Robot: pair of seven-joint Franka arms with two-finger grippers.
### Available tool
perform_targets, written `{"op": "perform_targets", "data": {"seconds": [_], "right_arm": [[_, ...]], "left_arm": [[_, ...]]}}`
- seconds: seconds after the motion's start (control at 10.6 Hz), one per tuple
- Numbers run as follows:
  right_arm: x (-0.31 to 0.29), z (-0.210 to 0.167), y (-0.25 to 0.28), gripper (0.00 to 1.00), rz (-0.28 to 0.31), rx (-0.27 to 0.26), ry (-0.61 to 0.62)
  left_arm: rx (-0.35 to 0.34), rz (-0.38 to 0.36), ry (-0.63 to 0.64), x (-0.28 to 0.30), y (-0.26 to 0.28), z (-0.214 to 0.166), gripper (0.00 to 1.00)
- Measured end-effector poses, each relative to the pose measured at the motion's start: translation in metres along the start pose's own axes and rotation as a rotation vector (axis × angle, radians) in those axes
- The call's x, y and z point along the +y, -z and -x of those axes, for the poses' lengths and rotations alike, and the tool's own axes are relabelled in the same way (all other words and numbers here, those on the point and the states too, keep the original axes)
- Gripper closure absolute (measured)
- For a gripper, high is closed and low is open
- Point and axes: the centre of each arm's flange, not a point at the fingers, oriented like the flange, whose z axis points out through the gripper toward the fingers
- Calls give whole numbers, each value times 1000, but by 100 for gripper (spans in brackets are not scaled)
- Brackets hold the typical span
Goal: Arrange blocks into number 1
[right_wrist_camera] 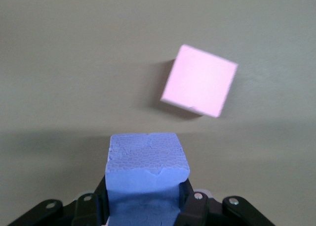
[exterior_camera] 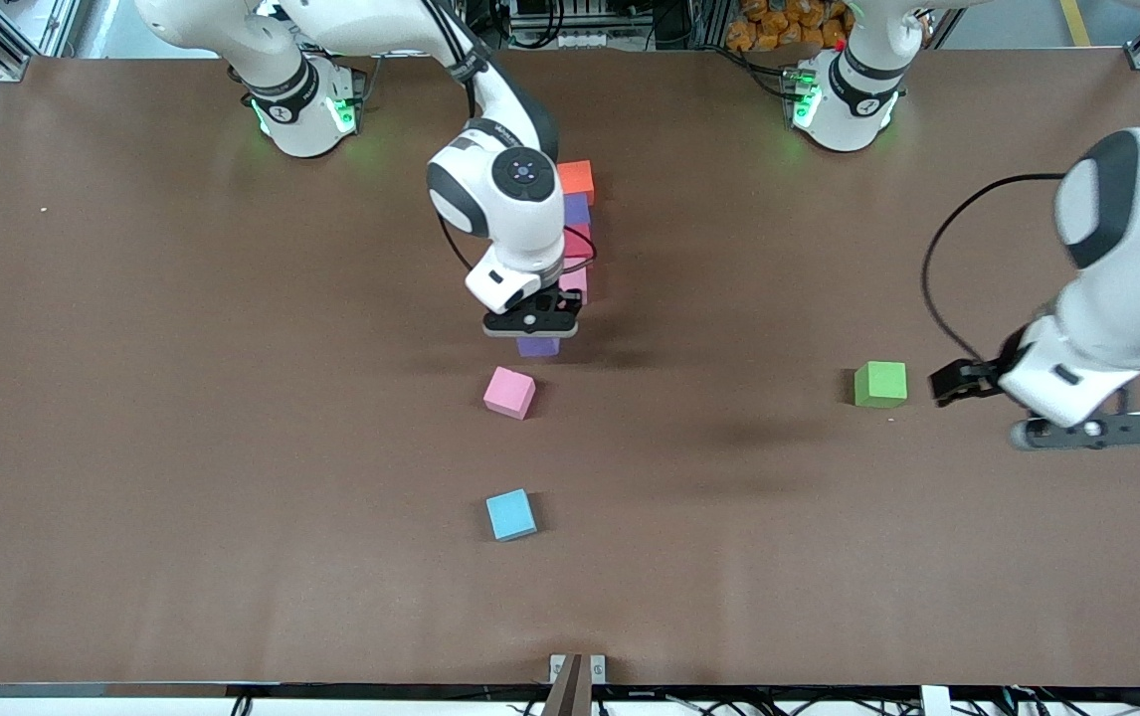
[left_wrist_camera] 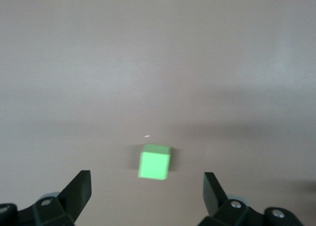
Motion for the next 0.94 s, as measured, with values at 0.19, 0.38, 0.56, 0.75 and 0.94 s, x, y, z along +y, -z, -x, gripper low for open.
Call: {"op": "perform_targets", "data": {"seconds": [0.19,0.38,0.56,0.75,0.94], "right_arm": [[-16,6,-6,45,-3,4,2],[-21,10,-20,45,-4,1,5],[-23,17,-35,45,1,-21,-3],[-30,29,-46,45,11,-36,5],[-33,34,-51,43,14,-44,10]], "left_arm": [[-12,22,-11,-44,21,5,0],[-10,36,-8,-72,39,16,0],[5,34,-3,-76,66,30,0],[21,32,7,-82,95,47,0],[35,30,19,-88,116,61,0]]}}
